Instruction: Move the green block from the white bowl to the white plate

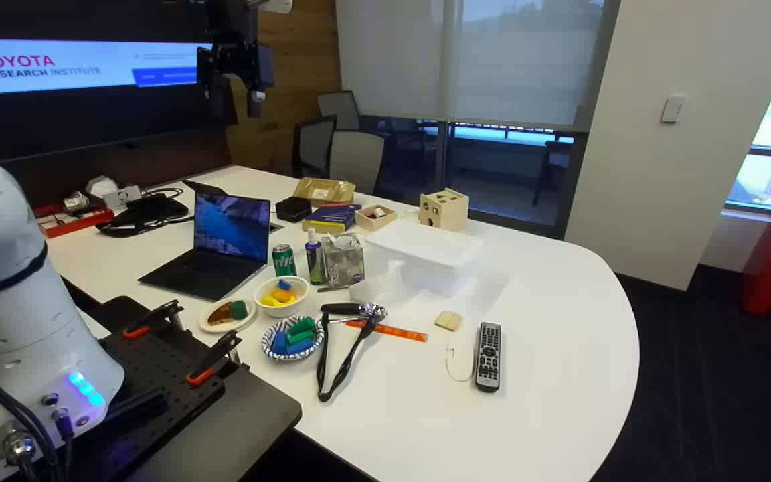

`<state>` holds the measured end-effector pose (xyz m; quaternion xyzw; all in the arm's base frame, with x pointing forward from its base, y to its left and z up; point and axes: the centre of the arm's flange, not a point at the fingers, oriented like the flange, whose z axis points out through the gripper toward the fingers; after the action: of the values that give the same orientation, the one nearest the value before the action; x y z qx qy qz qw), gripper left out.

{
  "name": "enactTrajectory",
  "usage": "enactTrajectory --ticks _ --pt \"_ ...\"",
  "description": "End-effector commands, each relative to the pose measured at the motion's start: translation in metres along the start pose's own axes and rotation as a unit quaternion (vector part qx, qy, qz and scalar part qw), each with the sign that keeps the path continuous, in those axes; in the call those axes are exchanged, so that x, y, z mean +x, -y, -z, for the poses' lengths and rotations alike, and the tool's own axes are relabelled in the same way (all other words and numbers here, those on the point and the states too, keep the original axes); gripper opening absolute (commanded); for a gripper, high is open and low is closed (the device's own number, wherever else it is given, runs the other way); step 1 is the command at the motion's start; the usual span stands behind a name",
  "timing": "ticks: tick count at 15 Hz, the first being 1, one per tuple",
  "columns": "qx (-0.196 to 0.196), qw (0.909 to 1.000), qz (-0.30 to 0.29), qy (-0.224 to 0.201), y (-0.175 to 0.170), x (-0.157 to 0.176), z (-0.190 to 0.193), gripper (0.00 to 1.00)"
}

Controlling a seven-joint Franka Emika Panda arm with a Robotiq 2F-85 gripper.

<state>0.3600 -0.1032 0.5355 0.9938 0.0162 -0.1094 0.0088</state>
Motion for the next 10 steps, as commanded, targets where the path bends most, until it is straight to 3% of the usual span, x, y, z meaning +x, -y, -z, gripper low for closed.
enactTrajectory --ticks 1,4,10 --pt "0.000 1.0000 0.000 0.000 0.000 0.000 0.000 1.00" --pt "-0.004 1.0000 0.006 -0.002 0.003 0.013 -0.006 1.00" --pt "-0.022 0.9940 0.101 -0.037 0.067 0.128 -0.080 1.00"
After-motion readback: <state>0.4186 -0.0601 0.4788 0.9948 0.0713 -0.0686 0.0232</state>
